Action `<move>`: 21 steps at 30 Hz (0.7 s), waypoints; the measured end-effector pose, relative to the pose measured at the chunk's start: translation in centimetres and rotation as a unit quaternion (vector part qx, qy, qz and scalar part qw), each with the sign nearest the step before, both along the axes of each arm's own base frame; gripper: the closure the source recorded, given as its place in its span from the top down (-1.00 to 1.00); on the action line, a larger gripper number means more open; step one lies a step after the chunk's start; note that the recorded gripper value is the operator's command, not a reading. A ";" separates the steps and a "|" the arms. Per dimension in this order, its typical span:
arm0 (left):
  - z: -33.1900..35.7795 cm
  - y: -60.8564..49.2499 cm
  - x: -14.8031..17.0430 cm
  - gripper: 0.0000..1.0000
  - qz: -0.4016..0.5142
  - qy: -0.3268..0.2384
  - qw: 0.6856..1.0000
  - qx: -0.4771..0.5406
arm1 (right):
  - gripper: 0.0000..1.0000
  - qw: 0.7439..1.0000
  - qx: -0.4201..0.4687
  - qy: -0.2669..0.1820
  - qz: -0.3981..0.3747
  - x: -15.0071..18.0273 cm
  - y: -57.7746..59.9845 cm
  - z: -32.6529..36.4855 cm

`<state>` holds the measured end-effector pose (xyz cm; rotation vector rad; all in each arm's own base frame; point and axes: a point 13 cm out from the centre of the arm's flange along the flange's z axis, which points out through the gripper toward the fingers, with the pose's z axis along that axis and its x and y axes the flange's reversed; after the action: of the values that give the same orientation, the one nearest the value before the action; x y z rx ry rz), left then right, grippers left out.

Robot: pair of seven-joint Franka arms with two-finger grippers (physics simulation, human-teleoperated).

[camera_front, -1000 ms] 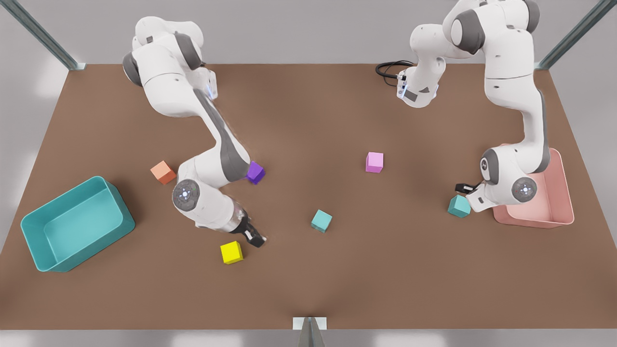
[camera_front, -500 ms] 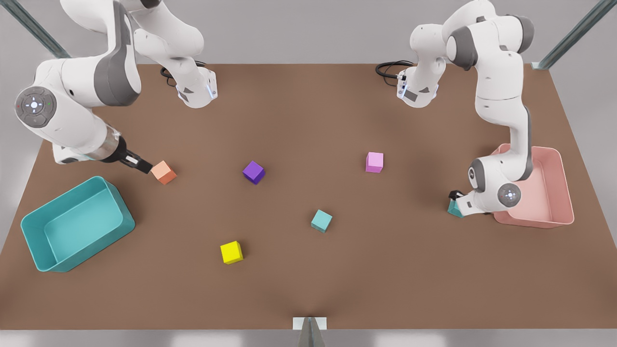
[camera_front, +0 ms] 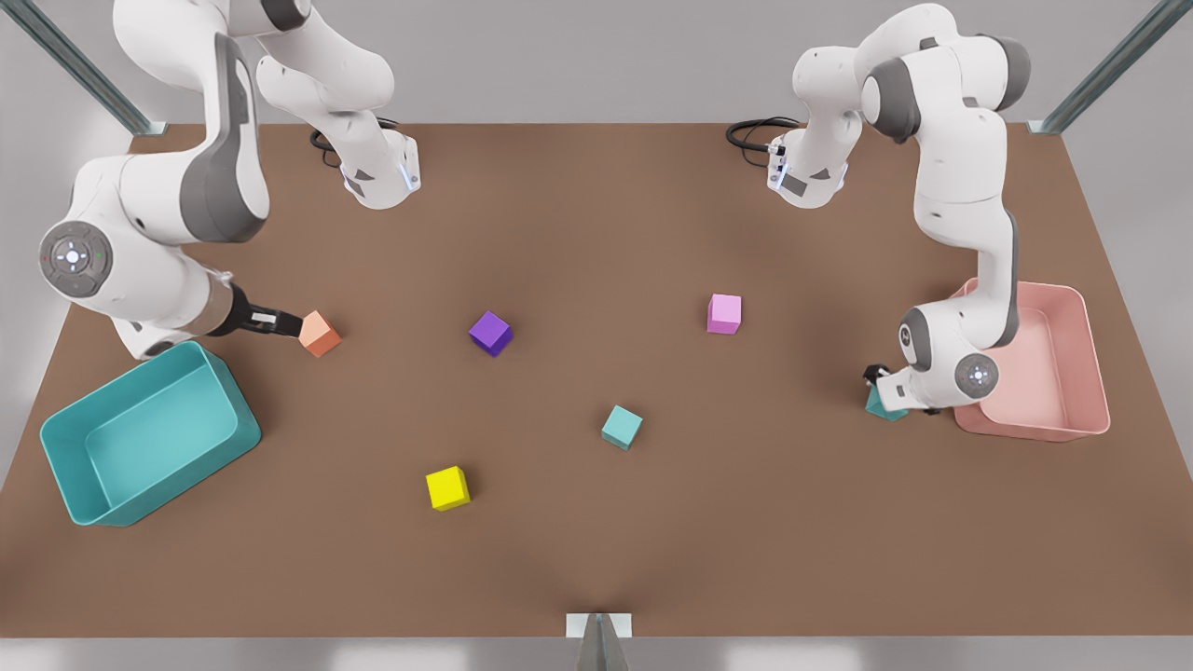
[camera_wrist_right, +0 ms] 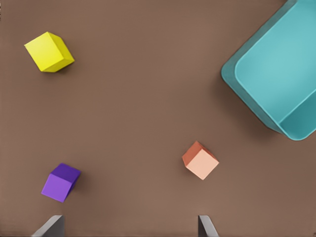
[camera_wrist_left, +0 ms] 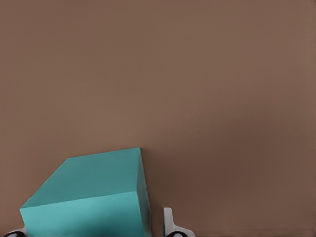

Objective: Stack the two blue cubes on top of each other

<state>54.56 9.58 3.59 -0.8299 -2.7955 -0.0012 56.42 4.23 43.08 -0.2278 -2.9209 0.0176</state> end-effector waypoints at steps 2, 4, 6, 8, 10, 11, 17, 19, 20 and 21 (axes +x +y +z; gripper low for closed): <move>0.1 0.0 -0.1 0.68 -0.003 0.000 1.000 -0.001 | 1.00 1.000 0.005 0.001 0.011 0.0 -0.1 -0.1; 0.2 0.0 0.0 0.23 -0.007 -0.002 1.000 -0.002 | 1.00 1.000 0.009 0.003 0.021 0.0 -0.2 -0.3; 0.4 0.0 0.1 0.07 -0.010 -0.004 1.000 0.000 | 1.00 0.999 0.012 0.004 0.030 0.0 -0.3 -0.3; 0.6 0.0 0.3 0.07 -0.011 -0.006 1.000 0.001 | 1.00 0.999 0.015 0.006 0.038 0.0 -0.4 -0.6; 2.2 -0.9 1.2 0.07 -0.014 -0.019 1.000 0.000 | 1.00 0.999 0.020 0.007 0.043 0.1 -0.5 -0.8; 3.4 -1.7 1.7 0.07 -0.017 -0.028 0.999 -0.002 | 1.00 0.999 0.022 0.008 0.045 0.1 -0.7 -0.8; 10.2 -13.3 5.0 0.07 -0.054 -0.071 0.996 -0.015 | 1.00 0.998 0.029 0.006 0.061 0.1 -0.8 -0.8; 12.7 -23.6 6.1 0.07 -0.087 -0.081 0.993 -0.018 | 1.00 0.997 0.031 0.006 0.066 0.2 -0.8 -0.7; 13.4 -29.8 6.5 0.07 -0.098 -0.085 0.991 -0.024 | 1.00 0.997 0.031 0.006 0.068 0.2 -0.8 -0.7; 13.9 -35.7 6.5 0.07 -0.100 -0.088 0.990 -0.032 | 1.00 0.997 0.032 0.005 0.071 0.3 -0.8 -0.7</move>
<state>61.05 -26.08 17.45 -1.1781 -2.8734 -0.0179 56.68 3.41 42.35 -0.0109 -2.9169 -0.0522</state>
